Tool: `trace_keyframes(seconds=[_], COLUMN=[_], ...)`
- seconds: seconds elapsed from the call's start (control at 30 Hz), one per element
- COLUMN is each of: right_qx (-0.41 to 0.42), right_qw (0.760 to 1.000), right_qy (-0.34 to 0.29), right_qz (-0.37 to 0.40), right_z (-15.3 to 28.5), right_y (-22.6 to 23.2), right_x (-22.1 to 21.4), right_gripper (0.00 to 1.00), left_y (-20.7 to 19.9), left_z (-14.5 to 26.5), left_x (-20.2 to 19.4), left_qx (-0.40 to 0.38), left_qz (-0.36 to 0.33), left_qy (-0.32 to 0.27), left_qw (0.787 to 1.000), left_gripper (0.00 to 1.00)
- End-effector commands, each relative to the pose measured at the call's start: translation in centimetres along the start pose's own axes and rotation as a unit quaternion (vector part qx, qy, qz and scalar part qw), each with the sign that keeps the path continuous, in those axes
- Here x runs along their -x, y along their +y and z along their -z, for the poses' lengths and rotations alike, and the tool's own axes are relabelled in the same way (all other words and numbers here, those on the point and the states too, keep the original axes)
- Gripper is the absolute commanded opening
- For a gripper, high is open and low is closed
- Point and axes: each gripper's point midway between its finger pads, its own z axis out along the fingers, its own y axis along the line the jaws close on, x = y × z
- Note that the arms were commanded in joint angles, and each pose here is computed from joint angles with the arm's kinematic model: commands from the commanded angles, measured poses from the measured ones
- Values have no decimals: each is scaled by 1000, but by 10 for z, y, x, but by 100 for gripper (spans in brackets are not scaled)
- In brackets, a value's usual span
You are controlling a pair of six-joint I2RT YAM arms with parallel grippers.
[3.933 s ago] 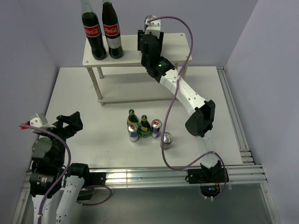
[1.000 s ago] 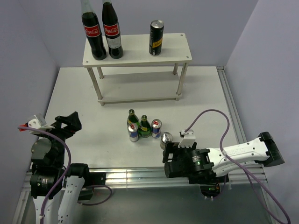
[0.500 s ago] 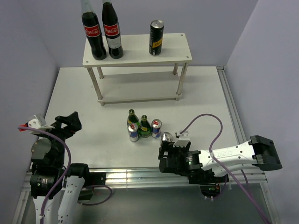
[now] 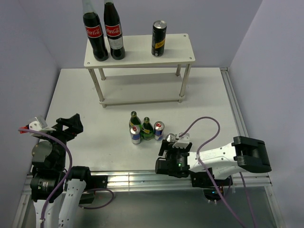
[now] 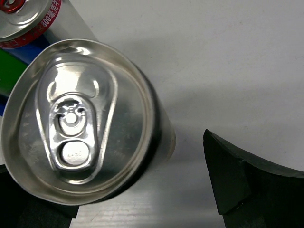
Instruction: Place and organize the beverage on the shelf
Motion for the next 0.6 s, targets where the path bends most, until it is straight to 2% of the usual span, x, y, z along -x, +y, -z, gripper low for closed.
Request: trace_keyframes(seconds=[0.0, 0.27, 0.37, 0.4, 0.47, 0.53, 0.57], right_qx=[-19, -50, -58, -59, -66, -77, -80], right_qw=[996, 991, 988, 986, 984, 982, 981], right_qy=[-74, -125, -145, -155, -167, -174, -176], right_qz=[-39, -21, -18, -19, -15, 3, -4], right_z=[-7, -17, -19, -19, -19, -19, -18], right_y=[6, 11, 11, 10, 8, 3, 5], right_x=[26, 33, 38, 42, 45, 47, 49], right_gripper=[100, 100, 91, 81, 67, 26, 14], left_y=[-7, -7, -8, -8, -8, -8, -8], left_z=[1, 2, 3, 3, 3, 3, 3], left_x=[8, 8, 8, 8, 8, 8, 8], left_qx=[-18, -20, -23, -22, -22, -23, -23], left_qz=[-7, -6, -6, -6, -6, -6, -5], left_qy=[-14, -14, -15, -15, -14, -14, -14], left_qw=[1000, 1000, 1000, 1000, 1000, 1000, 1000], left_gripper=[95, 96, 96, 96, 96, 96, 96])
